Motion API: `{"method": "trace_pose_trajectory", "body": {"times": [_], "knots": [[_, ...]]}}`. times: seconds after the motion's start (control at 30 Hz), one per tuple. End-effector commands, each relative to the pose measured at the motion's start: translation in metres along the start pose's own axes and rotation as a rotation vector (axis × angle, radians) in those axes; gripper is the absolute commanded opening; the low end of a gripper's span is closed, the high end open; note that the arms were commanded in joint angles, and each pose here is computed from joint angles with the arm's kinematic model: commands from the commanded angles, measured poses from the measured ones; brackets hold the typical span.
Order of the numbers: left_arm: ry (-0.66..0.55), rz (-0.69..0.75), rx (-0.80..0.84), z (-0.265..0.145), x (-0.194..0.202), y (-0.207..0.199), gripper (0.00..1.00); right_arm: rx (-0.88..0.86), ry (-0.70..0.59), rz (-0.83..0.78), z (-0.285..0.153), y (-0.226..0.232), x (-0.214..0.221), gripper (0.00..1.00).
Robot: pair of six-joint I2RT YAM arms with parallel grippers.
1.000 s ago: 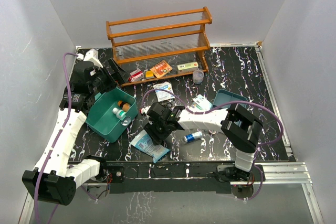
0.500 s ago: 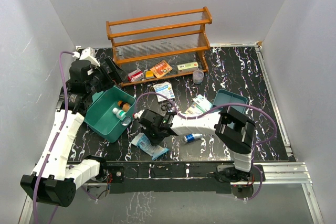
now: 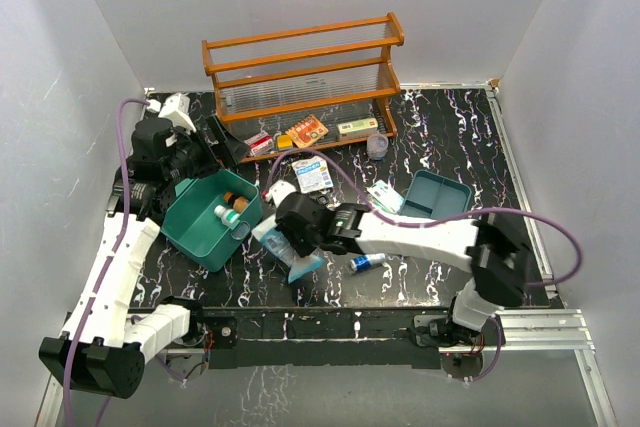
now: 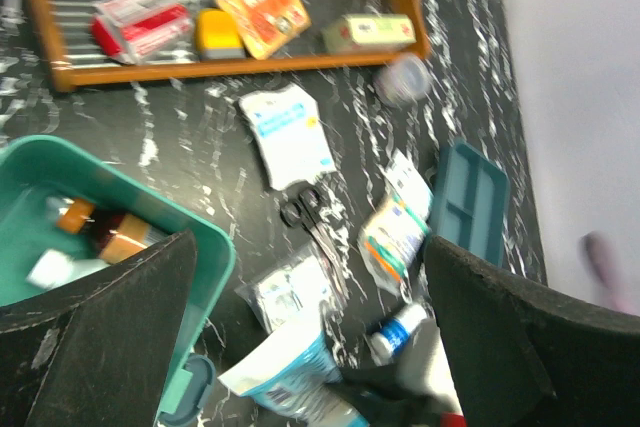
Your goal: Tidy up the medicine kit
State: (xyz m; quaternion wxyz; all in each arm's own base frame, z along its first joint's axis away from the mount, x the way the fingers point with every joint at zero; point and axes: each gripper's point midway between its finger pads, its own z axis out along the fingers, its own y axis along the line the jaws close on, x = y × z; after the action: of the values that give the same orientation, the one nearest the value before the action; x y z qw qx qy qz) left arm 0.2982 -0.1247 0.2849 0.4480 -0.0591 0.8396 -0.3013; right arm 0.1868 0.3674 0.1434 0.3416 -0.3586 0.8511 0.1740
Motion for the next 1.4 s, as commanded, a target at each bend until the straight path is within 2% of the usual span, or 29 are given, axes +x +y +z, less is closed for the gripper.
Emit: {"method": "trace_pose_trajectory", "body": {"times": [0.0,0.2,0.33,0.57,0.67,0.87,1.0,1.1,1.17,1.2,1.3,1.37], "knots": [[0.144,0.098,0.326,-0.012,0.033,-0.044,0.93,0.047,-0.218,0.009,-0.035,-0.013,-0.050,0.00],[0.235,0.232,0.487,-0.027,0.057,-0.056,0.92,-0.003,-0.334,-0.035,-0.056,-0.008,-0.076,0.00],[0.327,0.229,0.576,-0.035,0.080,-0.058,0.92,-0.026,-0.351,-0.084,-0.059,-0.004,-0.083,0.00],[0.408,0.196,0.532,-0.023,0.100,-0.039,0.86,-0.076,-0.390,-0.192,-0.067,0.005,-0.095,0.00],[0.439,0.183,0.570,-0.022,0.104,-0.041,0.82,-0.086,-0.406,-0.222,-0.067,0.007,-0.098,0.00],[0.492,0.156,0.741,-0.036,0.114,-0.057,0.64,-0.102,-0.435,-0.236,-0.066,0.012,-0.106,0.00],[0.497,0.170,0.811,-0.046,0.113,-0.065,0.43,-0.122,-0.442,-0.222,-0.068,0.015,-0.109,0.00],[0.482,0.191,0.811,-0.045,0.113,-0.065,0.33,-0.135,-0.438,-0.217,-0.066,0.017,-0.108,0.01],[0.481,0.217,0.795,-0.044,0.113,-0.062,0.25,-0.128,-0.433,-0.204,-0.066,0.015,-0.107,0.04],[0.477,0.233,0.791,-0.043,0.112,-0.061,0.20,-0.118,-0.427,-0.184,-0.066,0.012,-0.106,0.10],[0.449,0.280,0.745,-0.039,0.105,-0.058,0.12,-0.071,-0.430,-0.113,-0.069,0.002,-0.106,0.39],[0.411,0.304,0.704,-0.035,0.097,-0.057,0.10,-0.045,-0.435,-0.053,-0.071,-0.003,-0.106,0.55]]}}
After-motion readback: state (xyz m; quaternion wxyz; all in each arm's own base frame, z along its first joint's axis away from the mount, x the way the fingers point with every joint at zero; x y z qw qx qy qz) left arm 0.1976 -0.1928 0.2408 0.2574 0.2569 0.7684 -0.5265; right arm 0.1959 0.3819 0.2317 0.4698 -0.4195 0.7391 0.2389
